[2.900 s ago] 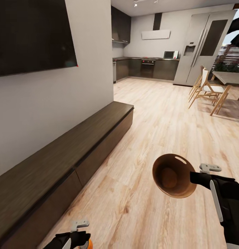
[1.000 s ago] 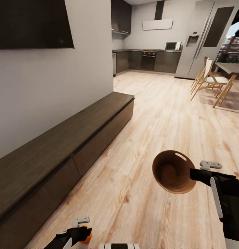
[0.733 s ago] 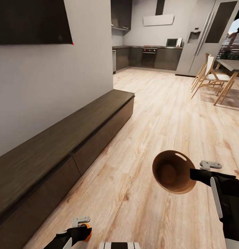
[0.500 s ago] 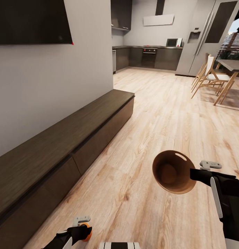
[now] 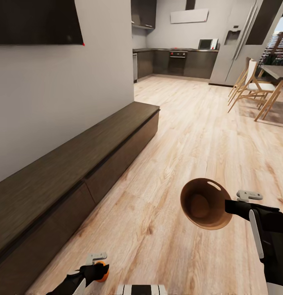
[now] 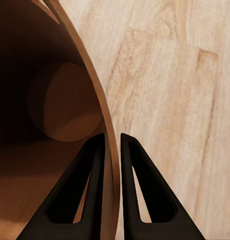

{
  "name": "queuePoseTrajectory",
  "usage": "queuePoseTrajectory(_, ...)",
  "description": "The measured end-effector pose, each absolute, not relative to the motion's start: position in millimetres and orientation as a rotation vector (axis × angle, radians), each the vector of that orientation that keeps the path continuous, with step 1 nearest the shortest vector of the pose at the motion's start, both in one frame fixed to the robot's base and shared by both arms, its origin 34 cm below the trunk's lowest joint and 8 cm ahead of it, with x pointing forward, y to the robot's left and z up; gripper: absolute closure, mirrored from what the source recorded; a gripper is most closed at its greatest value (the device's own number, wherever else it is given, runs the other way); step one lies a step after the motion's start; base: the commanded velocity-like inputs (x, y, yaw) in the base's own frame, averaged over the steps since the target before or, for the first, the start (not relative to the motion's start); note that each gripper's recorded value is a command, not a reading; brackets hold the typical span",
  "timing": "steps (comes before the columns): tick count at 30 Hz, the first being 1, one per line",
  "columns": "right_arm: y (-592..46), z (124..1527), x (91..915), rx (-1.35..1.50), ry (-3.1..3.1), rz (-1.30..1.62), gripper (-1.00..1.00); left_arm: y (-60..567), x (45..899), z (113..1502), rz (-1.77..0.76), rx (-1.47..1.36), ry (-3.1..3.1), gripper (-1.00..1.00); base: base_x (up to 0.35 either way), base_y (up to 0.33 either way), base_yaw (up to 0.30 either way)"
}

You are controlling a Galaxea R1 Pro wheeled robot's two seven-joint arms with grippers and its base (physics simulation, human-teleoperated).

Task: Put the three can of soda from the living room inside the tash can in the kitchen.

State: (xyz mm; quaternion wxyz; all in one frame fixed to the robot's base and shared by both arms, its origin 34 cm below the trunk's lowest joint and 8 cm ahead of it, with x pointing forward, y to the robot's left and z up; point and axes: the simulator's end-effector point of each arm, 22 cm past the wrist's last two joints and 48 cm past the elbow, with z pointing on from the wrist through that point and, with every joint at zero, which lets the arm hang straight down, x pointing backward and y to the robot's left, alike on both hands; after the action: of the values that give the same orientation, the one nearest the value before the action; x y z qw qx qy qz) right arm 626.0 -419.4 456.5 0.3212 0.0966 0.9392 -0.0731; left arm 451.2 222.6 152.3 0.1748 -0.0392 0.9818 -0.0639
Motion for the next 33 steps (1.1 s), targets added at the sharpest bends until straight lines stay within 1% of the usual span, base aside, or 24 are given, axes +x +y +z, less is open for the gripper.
queuePoseTrajectory(33, -420.7, 434.1, 623.7, 0.252, 2.506, -0.200, 1.00, 221.7, 451.8, 141.4, -0.183, -0.116, 2.794, -1.00, 0.000, 0.000, 0.000)
